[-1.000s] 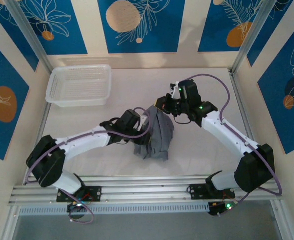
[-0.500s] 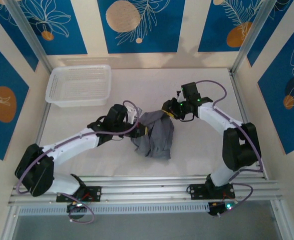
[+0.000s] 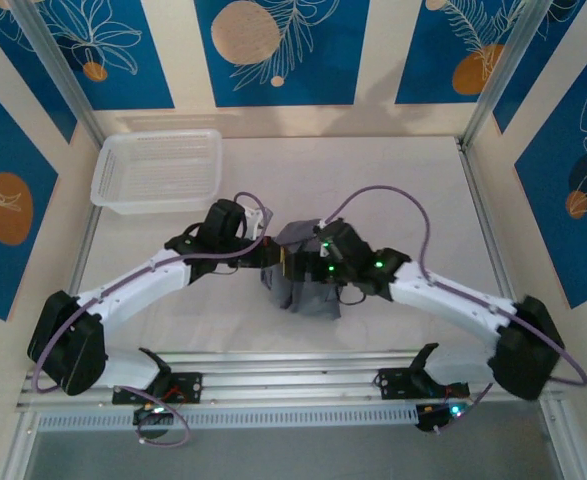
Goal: Fold the inside-out t-shirt
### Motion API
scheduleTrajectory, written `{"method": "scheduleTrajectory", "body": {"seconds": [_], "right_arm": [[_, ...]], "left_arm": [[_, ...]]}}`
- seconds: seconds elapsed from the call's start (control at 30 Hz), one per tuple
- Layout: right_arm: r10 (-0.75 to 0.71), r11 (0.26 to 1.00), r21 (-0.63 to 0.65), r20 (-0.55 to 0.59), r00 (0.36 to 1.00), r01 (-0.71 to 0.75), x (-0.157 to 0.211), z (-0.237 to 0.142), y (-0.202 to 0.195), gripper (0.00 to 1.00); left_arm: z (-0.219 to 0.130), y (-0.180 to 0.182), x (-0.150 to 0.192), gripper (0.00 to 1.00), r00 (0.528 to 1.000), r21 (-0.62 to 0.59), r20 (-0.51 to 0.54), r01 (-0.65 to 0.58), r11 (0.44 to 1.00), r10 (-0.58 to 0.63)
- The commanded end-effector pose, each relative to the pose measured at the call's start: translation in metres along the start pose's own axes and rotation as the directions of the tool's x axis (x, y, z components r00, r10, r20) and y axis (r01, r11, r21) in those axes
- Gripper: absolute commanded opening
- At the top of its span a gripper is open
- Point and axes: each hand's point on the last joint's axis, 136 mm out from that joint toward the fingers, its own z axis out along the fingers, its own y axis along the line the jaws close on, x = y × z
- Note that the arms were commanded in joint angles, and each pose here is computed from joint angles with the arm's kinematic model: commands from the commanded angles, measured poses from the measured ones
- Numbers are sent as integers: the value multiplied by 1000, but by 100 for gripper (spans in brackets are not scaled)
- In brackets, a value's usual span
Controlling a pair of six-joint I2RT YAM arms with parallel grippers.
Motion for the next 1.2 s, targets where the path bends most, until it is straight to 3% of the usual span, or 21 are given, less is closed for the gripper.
{"method": "scheduleTrajectory", "body": {"seconds": [0.0, 0.07, 0.1, 0.17, 0.23, 0.27, 0.3, 0.4, 0.47, 0.53, 0.63, 0.67, 0.77, 0.83, 0.93, 1.03, 1.17], "right_arm": [[19, 939, 337, 139, 990, -66, -28, 1, -46, 94], [7, 923, 379, 151, 989, -64, -36, 7, -51, 90], [5, 927, 371, 140, 990, -58, -38, 12, -50, 83], [10, 945, 324, 111, 994, -46, -38, 17, -44, 53], [13, 972, 234, 75, 997, -30, -35, 17, -34, 15], [15, 981, 191, 65, 998, -27, -32, 15, -30, 3], [23, 993, 116, 56, 998, -30, -31, 11, -22, 0], [25, 962, -273, 69, 997, -5, -28, -18, 16, 0], [54, 859, -512, 112, 992, 11, -29, -48, 35, 0], [88, 769, -639, 158, 983, 34, -33, -80, 39, 0], [64, 714, -696, 169, 984, 73, -31, -102, 42, 0], [55, 704, -706, 167, 984, 81, -31, -105, 43, 0], [53, 696, -713, 167, 985, 84, -34, -109, 43, 0], [56, 713, -697, 165, 985, 77, -37, -106, 41, 0], [58, 745, -664, 159, 986, 63, -41, -99, 36, 0], [62, 755, -654, 144, 988, 48, -45, -94, 35, 0], [57, 750, -660, 132, 990, 45, -46, -95, 39, 0]], "left_arm": [[-16, -9, -14, 0, 998, -7, 45, -36, 999, 36], [-21, -8, -15, 0, 997, -23, 59, -38, 999, 39], [-23, -7, -15, 0, 997, -29, 63, -40, 999, 42], [-27, 0, -15, 0, 997, -61, 64, -34, 998, 38], [-31, 17, -12, 0, 998, -120, 63, -4, 993, 11], [-32, 27, -11, 0, 998, -151, 66, 18, 988, -8], [-33, 41, -9, 0, 997, -188, 71, 45, 981, -32], [-29, 95, 5, 0, 992, -314, 69, 119, 942, -103], [-19, 127, 19, 0, 987, -359, 42, 162, 919, -157], [-4, 142, 35, 0, 978, -346, 11, 199, 917, -208], [5, 141, 43, 0, 971, -300, -3, 227, 926, -240], [3, 138, 40, 7, 973, -290, 5, 222, 931, -231], [-18, 121, 22, 39, 989, -287, 52, 146, 947, -137], [-39, 99, 4, 52, 994, -273, 103, 48, 961, -20], [-59, 45, -10, 59, 963, -207, 152, -191, 959, 225], [-58, -12, -5, 60, 874, -157, 152, -440, 884, 462], [-43, -54, -4, 60, 823, -58, 142, -548, 834, 550]]}}
